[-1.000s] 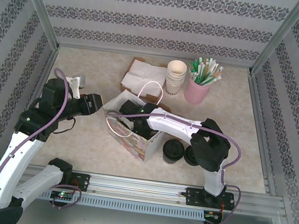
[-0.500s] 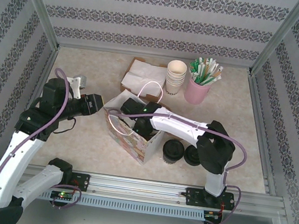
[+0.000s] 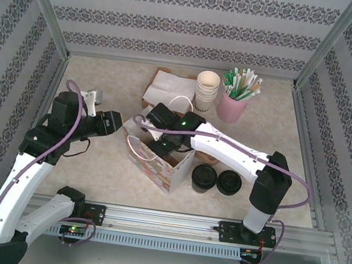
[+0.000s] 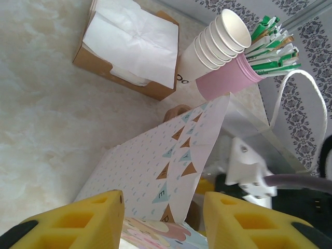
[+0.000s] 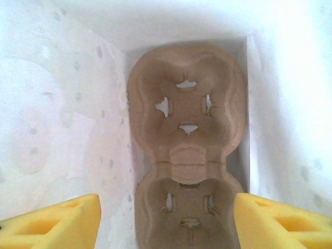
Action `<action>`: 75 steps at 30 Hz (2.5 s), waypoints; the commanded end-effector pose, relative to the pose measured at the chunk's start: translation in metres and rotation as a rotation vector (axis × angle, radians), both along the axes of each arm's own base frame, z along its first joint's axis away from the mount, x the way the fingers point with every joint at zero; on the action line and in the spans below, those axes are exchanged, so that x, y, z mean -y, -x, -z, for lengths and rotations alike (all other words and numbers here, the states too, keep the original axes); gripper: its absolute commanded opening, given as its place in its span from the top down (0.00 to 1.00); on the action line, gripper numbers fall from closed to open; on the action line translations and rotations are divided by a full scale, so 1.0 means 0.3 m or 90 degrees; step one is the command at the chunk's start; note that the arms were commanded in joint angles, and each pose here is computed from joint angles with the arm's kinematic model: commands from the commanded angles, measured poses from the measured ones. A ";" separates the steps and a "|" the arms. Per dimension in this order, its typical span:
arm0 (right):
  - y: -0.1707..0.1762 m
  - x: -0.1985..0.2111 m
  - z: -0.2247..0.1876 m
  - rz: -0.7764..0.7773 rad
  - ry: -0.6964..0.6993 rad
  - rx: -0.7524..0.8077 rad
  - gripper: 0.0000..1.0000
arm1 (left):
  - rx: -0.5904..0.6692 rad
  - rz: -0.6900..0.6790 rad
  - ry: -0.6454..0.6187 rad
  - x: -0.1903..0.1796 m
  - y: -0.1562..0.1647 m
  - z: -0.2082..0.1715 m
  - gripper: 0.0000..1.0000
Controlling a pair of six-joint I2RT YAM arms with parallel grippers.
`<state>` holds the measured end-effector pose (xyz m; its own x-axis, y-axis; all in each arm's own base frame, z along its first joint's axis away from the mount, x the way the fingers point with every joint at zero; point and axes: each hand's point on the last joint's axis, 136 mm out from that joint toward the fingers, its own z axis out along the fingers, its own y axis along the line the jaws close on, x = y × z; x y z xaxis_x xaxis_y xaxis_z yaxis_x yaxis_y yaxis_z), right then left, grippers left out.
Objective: Pack the takeout coffee
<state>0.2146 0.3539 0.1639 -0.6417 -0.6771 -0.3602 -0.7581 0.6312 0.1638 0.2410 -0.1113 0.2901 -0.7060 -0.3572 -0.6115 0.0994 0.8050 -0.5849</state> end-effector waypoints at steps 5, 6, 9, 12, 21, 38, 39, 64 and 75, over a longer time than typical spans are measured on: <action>0.018 0.006 -0.200 0.006 -0.051 0.028 0.32 | 0.000 0.009 0.010 0.013 0.013 -0.017 0.55; 0.019 0.009 -0.226 0.005 -0.055 0.032 0.32 | -0.001 0.010 0.010 0.014 0.013 -0.015 0.55; 0.015 0.019 -0.282 0.013 -0.062 0.045 0.33 | -0.001 0.008 0.010 0.012 0.015 -0.015 0.55; 0.011 0.030 -0.330 0.020 -0.071 0.060 0.33 | 0.001 0.007 0.008 0.010 0.014 -0.018 0.55; 0.004 0.063 -0.414 0.035 -0.093 0.102 0.38 | 0.000 0.006 0.008 0.009 0.015 -0.018 0.55; 0.017 0.474 -0.636 0.211 -0.101 0.275 0.43 | 0.024 0.002 -0.003 0.001 0.003 -0.042 0.55; 0.031 0.497 -0.630 0.220 -0.101 0.267 0.42 | 0.024 -0.001 -0.004 -0.002 0.002 -0.041 0.55; 0.219 0.632 -0.002 0.340 0.006 0.053 0.20 | 0.017 -0.028 -0.020 -0.035 0.027 0.005 0.48; 0.209 0.598 0.059 0.349 0.031 0.046 0.18 | 0.007 -0.031 -0.016 -0.037 0.035 0.018 0.47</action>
